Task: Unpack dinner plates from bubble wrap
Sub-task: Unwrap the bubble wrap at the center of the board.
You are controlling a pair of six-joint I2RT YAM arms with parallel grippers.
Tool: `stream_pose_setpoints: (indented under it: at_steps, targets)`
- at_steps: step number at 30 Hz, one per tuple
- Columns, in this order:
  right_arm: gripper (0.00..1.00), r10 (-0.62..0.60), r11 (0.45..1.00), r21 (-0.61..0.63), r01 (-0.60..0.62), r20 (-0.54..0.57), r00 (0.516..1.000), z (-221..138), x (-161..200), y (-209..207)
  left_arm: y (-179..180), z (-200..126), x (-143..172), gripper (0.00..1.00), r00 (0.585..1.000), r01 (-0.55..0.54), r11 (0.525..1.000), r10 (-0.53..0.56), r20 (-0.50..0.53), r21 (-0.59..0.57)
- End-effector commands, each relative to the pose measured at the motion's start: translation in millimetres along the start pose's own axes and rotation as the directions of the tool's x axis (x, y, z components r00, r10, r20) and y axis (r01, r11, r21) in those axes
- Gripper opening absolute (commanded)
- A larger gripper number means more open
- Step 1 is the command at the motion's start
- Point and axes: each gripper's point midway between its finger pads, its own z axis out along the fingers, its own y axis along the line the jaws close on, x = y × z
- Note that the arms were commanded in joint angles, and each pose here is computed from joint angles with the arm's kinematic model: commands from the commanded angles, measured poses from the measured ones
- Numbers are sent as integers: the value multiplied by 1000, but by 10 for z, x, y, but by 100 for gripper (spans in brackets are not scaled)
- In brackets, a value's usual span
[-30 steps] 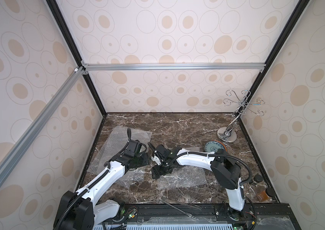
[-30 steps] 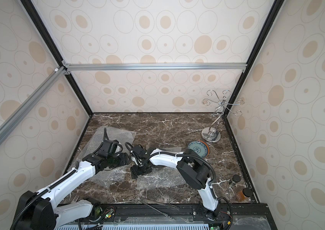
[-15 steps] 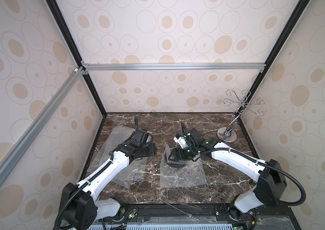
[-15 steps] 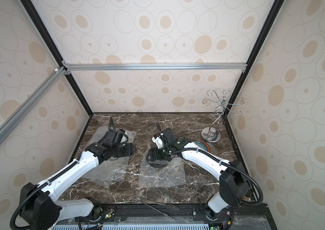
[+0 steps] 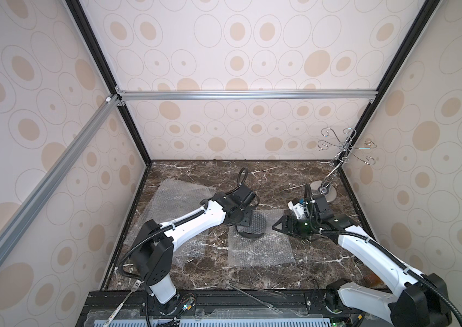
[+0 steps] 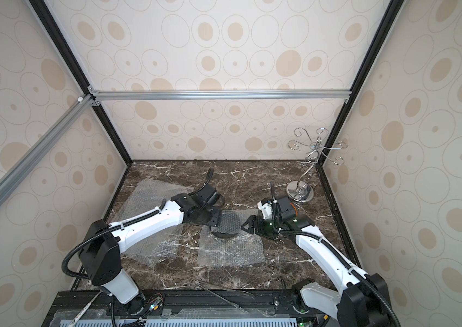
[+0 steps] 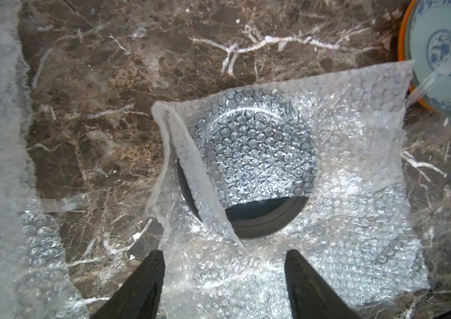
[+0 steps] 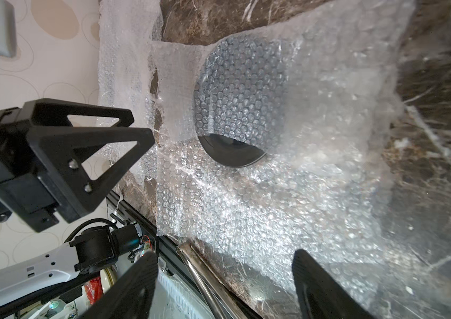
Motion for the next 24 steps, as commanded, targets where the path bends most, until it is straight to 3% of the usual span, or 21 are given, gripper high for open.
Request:
stream_pose_setpoints:
  at_steps: [1,6,14,24]
  targets:
    - [80,28,1000,1,-28,-24,999,-29,144,-95,43,-7,-8,71,1000,10,998,-11,-16,-56]
    - [80,37,999,12,-37,-33,999,-37,226,-189,100,104,46,72,999,-6,993,0,-50,-118]
    - [80,42,999,2,-42,-43,998,-4,223,-206,20,241,24,71,999,1,996,-6,-49,-95]
    - [80,37,999,3,-37,-62,997,24,228,-213,-61,379,-33,59,997,-28,995,22,-72,-92]
